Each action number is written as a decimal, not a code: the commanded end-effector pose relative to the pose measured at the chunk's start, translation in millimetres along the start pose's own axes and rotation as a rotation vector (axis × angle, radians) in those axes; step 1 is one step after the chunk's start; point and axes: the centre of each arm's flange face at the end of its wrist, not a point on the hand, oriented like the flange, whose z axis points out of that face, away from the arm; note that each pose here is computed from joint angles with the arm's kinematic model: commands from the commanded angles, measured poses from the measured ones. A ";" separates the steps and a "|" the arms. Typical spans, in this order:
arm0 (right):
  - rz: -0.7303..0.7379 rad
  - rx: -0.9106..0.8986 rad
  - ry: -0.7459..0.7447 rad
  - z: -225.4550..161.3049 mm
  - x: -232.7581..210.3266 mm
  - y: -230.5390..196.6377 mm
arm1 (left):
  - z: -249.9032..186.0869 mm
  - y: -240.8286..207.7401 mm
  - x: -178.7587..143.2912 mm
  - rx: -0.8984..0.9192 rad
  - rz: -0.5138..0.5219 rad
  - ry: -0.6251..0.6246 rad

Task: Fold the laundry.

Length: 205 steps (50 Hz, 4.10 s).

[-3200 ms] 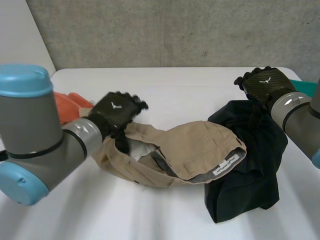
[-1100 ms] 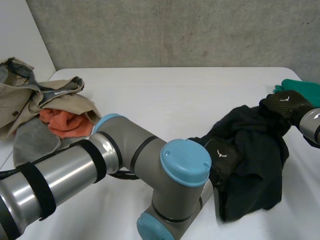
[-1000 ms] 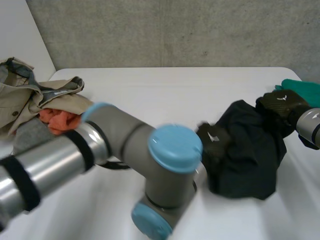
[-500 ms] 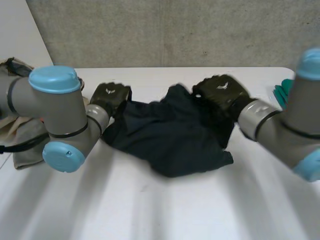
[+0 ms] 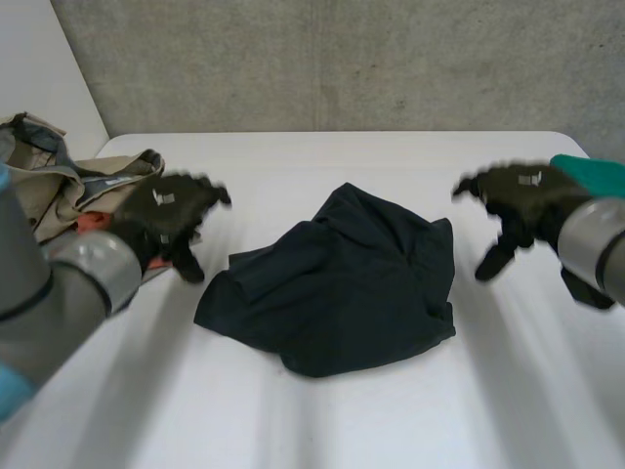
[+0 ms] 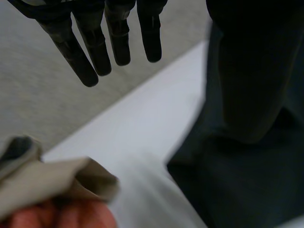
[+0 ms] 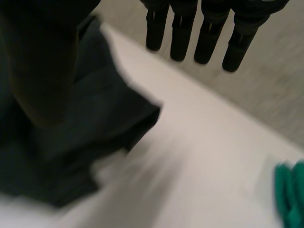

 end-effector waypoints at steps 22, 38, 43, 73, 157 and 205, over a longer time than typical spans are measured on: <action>-0.044 0.086 -0.138 64.5 -63.2 80.3 | 72.3 73.9 51.6 -0.080 0.185 0.147; -0.120 0.245 0.028 28.5 -11.5 -1.5 | 20.9 -26.1 28.7 0.145 0.151 -0.020; -0.144 0.350 0.035 -1.0 9.2 -54.6 | -20.2 -84.8 10.8 0.333 0.057 -0.076; -0.212 0.115 0.086 109.6 -18.9 -3.6 | 43.3 1.1 31.4 -0.053 0.027 -0.043; -0.169 0.641 0.215 -116.7 42.7 -190.6 | -126.7 -240.3 -48.6 0.708 -0.087 -0.288; -0.139 0.336 0.172 100.8 3.9 -43.4 | 100.9 -81.8 -72.6 0.394 -0.070 -0.375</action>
